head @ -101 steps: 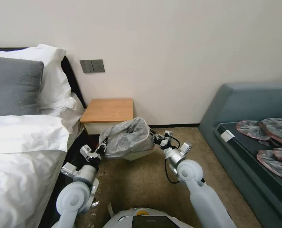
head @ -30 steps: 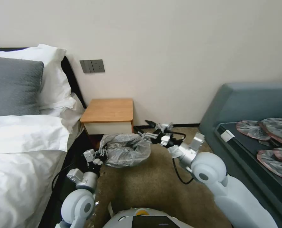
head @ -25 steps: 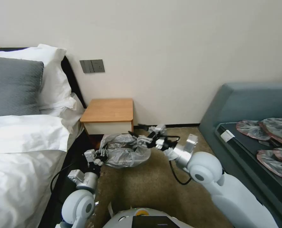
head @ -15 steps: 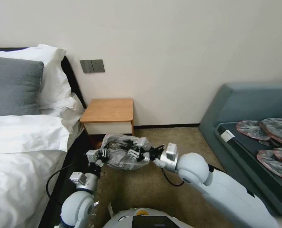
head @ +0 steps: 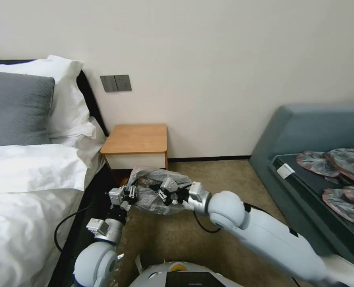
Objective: Pick up the garbage bag from the table and place it over the trash can.
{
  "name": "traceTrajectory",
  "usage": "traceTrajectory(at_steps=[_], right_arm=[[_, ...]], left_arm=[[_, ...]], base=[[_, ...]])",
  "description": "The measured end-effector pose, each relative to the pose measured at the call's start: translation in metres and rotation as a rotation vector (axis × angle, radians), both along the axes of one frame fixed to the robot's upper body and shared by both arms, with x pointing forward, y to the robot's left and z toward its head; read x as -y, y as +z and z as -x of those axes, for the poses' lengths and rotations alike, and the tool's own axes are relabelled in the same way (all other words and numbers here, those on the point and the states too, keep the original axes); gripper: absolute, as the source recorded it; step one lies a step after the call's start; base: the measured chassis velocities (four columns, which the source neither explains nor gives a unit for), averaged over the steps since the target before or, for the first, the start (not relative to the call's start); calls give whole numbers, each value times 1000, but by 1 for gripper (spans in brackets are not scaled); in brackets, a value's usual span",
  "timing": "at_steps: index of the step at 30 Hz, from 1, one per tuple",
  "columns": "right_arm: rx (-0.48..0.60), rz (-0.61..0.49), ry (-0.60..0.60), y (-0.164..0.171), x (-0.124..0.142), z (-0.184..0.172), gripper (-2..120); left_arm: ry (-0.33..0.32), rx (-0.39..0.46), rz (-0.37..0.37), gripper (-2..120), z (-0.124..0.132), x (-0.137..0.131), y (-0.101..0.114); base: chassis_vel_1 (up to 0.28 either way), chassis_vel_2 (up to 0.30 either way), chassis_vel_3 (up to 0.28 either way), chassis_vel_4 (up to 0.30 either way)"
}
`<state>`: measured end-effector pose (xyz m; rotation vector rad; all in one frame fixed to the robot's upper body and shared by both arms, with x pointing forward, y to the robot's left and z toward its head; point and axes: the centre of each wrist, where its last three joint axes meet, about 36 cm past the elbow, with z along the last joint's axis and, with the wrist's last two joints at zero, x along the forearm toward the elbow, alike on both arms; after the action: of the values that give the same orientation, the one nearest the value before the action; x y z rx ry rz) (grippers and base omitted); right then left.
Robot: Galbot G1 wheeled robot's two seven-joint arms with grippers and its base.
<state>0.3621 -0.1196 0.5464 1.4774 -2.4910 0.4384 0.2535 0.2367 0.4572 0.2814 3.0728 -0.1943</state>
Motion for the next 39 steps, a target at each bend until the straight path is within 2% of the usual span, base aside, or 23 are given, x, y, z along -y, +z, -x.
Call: traceTrajectory(at_steps=[13,18,30,39], right_arm=[[13,123,-43,-15,-35,-6,0],[48,161,-45,-21,-40,-5,0],[135,259,-66,-36,-46,-13,0],[169,297,-101,-48,-50,-15,0]], left_arm=[[-50,42,-15,8,6,1,16],[-57,46,-31,8,6,0,17],[-94,92,-131,8,10,-1,21],[-105,102,-138,8,12,2,19]], base=[[0,0,0,0],[0,0,0,0],[0,0,0,0],[0,0,0,0]])
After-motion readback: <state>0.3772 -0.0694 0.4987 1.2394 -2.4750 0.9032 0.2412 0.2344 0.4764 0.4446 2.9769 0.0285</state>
